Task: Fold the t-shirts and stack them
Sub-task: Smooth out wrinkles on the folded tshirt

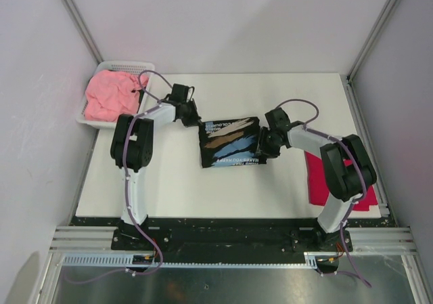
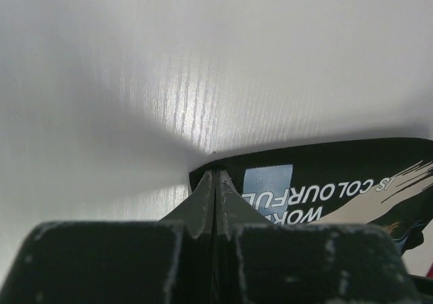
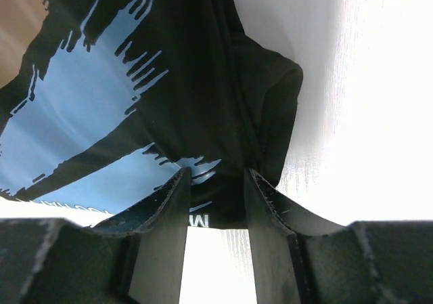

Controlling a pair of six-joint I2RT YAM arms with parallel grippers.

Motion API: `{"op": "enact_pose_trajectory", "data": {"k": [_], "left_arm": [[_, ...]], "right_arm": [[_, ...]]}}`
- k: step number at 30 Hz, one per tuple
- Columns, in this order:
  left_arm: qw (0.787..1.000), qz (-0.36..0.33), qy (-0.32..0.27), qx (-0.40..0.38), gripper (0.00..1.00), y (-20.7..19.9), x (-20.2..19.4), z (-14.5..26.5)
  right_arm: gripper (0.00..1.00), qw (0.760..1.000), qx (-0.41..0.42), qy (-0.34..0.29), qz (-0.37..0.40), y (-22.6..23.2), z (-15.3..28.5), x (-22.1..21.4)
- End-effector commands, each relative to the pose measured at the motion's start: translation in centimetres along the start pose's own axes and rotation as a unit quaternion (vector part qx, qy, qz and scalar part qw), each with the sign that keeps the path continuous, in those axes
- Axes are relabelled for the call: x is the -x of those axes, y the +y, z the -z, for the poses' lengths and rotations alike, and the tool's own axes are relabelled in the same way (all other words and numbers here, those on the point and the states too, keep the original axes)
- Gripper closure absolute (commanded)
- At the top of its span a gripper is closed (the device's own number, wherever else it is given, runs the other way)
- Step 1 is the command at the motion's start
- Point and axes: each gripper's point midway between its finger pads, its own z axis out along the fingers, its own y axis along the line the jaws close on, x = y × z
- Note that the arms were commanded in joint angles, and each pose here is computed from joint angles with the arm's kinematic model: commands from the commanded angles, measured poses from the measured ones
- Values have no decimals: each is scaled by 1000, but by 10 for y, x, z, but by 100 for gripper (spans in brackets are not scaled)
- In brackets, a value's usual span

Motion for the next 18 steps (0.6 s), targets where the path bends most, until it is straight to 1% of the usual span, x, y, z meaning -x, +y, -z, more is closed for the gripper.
{"op": "enact_pose_trajectory", "data": {"k": [1, 2, 3, 4, 6, 8, 9, 10, 12, 15, 18], "left_arm": [[1000, -20, -7, 14, 100, 6, 12, 4], [1000, -22, -10, 10, 99, 3, 15, 9], [1000, -25, -14, 7, 96, 0, 17, 16], [999, -26, -19, 4, 90, -3, 20, 23], [999, -27, -32, -6, 72, -12, 24, 46], [999, -21, -37, -15, 55, -17, 19, 67], [999, -15, -34, -22, 49, -19, 12, 78], [999, -6, -29, -28, 47, -19, 3, 87], [999, 6, -18, -34, 44, -17, -19, 103], [999, 19, 8, -40, 43, -7, -61, 118], [997, 19, 24, -65, 42, -4, -91, 132]], "right_arm": [[59, 1000, -4, -8, -9, -5, 8, -3], [59, 1000, 0, -15, -10, -4, 12, -1], [58, 1000, 3, -23, -11, -3, 16, 3], [58, 999, 7, -32, -13, -2, 22, 8], [58, 999, 10, -47, -20, -3, 33, 17], [57, 998, 8, -64, -28, -10, 48, 27], [57, 997, 1, -73, -32, -16, 55, 31], [56, 996, -12, -81, -36, -24, 63, 34], [55, 993, -47, -98, -50, -45, 79, 39], [54, 985, -107, -120, -68, -78, 99, 44], [53, 977, -144, -132, -85, -103, 112, 44]]}}
